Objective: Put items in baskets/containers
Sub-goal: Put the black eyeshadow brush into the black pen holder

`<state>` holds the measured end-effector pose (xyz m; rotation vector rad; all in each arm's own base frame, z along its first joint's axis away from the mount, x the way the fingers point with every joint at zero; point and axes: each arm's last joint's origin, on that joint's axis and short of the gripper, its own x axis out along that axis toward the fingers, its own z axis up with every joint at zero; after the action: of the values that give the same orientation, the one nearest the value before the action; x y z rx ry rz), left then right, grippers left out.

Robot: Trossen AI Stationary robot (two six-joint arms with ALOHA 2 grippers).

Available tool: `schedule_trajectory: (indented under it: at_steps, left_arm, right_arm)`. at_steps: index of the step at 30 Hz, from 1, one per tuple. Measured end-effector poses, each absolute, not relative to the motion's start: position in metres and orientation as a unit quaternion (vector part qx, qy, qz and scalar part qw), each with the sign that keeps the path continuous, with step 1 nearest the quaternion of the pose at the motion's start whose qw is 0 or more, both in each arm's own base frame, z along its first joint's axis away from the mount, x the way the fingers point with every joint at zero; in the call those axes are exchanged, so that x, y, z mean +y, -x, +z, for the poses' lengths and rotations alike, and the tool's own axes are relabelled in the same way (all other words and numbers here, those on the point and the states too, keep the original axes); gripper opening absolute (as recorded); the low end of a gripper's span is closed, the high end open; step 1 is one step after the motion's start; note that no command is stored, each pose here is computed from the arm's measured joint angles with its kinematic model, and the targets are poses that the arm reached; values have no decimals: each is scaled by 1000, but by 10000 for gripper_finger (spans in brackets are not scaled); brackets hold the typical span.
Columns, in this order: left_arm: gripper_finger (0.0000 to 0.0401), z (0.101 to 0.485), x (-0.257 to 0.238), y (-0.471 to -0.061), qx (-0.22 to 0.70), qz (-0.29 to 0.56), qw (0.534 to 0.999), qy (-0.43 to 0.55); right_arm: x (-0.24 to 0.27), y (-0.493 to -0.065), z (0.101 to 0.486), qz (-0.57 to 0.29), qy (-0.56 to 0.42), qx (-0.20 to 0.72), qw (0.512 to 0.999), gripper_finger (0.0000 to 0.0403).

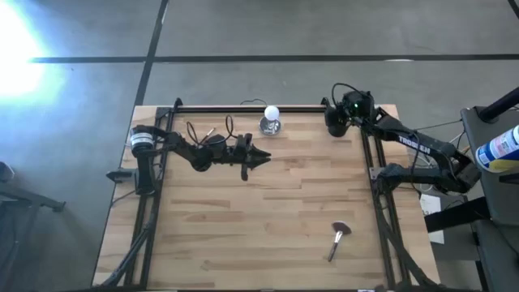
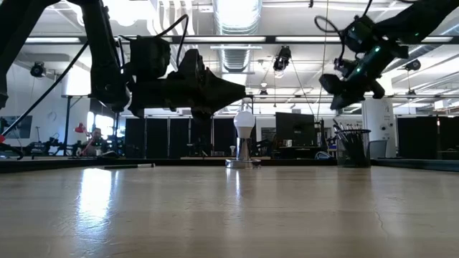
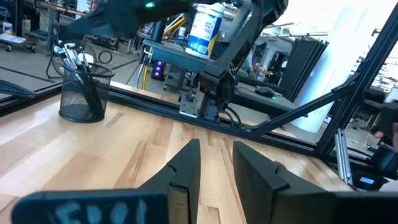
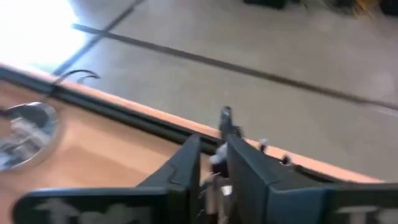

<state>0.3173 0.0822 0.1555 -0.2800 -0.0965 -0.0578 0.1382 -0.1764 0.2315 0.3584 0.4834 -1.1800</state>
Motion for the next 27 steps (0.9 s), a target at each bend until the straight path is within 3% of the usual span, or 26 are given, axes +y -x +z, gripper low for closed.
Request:
schedule_trajectory:
  at_steps: [6, 16, 27]
  left_arm:
    - [79, 164, 83, -315, -35, -24, 990, 137]
    - [5, 209, 80, -281, 88, 90, 986, 111]
    - [0, 234, 79, -219, 211, 245, 936, 143]
  right_arm:
    - [-137, -145, 238, -484, -120, 193, 845, 13]
    - [-76, -146, 225, -356, -81, 96, 926, 8]
    - [-47, -137, 184, -282, -71, 52, 955, 8]
